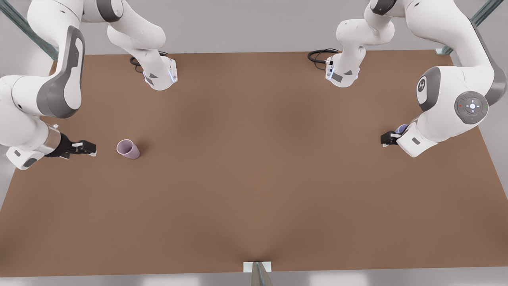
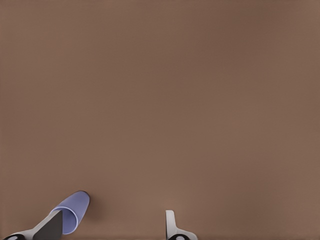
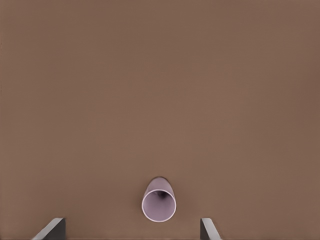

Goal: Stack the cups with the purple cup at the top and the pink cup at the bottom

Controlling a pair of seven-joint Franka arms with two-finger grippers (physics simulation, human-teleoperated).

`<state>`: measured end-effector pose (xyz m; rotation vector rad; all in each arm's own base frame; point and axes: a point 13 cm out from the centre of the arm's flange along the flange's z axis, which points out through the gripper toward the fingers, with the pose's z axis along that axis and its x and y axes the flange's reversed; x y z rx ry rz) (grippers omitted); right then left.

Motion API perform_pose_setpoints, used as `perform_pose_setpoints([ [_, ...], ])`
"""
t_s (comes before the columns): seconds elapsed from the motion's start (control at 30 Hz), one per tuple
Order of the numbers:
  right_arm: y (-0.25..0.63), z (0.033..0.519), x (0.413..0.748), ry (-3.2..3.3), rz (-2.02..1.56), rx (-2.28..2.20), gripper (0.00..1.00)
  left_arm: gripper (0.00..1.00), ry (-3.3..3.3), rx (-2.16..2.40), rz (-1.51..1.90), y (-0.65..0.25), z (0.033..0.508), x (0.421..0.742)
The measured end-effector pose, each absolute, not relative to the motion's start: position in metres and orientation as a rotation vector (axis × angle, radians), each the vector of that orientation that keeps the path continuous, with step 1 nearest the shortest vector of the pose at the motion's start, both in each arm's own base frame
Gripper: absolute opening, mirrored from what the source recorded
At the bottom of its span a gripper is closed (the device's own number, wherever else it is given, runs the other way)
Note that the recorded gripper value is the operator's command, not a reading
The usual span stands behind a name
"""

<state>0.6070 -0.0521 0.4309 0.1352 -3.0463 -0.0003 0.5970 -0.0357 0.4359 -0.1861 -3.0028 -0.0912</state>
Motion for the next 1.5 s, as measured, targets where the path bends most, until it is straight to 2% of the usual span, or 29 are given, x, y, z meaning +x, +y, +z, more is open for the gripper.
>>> perform_pose_setpoints([
  [0.1, -0.027, 0.425, 0.608, -3.040, 0.032, 0.192, 1.00, 1.00, -3.003, -0.190, -0.091, -0.036, 0.436, 0.597],
  [0.27, -0.049, 0.408, 0.604, -3.026, 0.057, 0.123, 1.00, 1.00, -2.999, -0.194, -0.091, -0.035, 0.434, 0.597],
  [0.43, -0.094, 0.320, 0.580, -2.943, 0.035, 0.031, 1.00, 1.00, -2.992, -0.197, -0.091, -0.035, 0.430, 0.597],
  [0.6, -0.117, 0.234, 0.530, -2.925, -0.030, 0.012, 1.00, 1.00, -2.987, -0.197, -0.090, -0.035, 0.427, 0.598],
  [0.77, -0.115, 0.184, 0.529, -2.971, -0.068, 0.095, 1.00, 1.00, -2.982, -0.197, -0.090, -0.035, 0.424, 0.598],
  [0.97, -0.116, 0.159, 0.519, -3.013, -0.074, 0.233, 1.00, 1.00, -2.976, -0.197, -0.089, -0.035, 0.421, 0.598],
  [1.1, -0.124, 0.167, 0.512, -3.052, -0.062, 0.305, 1.00, 1.00, -2.970, -0.195, -0.089, -0.035, 0.420, 0.597],
  [1.37, -0.123, 0.154, 0.480, -3.034, -0.077, 0.444, 1.00, 1.00, -2.962, -0.191, -0.089, -0.035, 0.416, 0.597],
  [1.5, -0.122, 0.132, 0.463, -3.005, -0.089, 0.493, 1.00, 1.00, -2.960, -0.190, -0.089, -0.035, 0.416, 0.597],
])
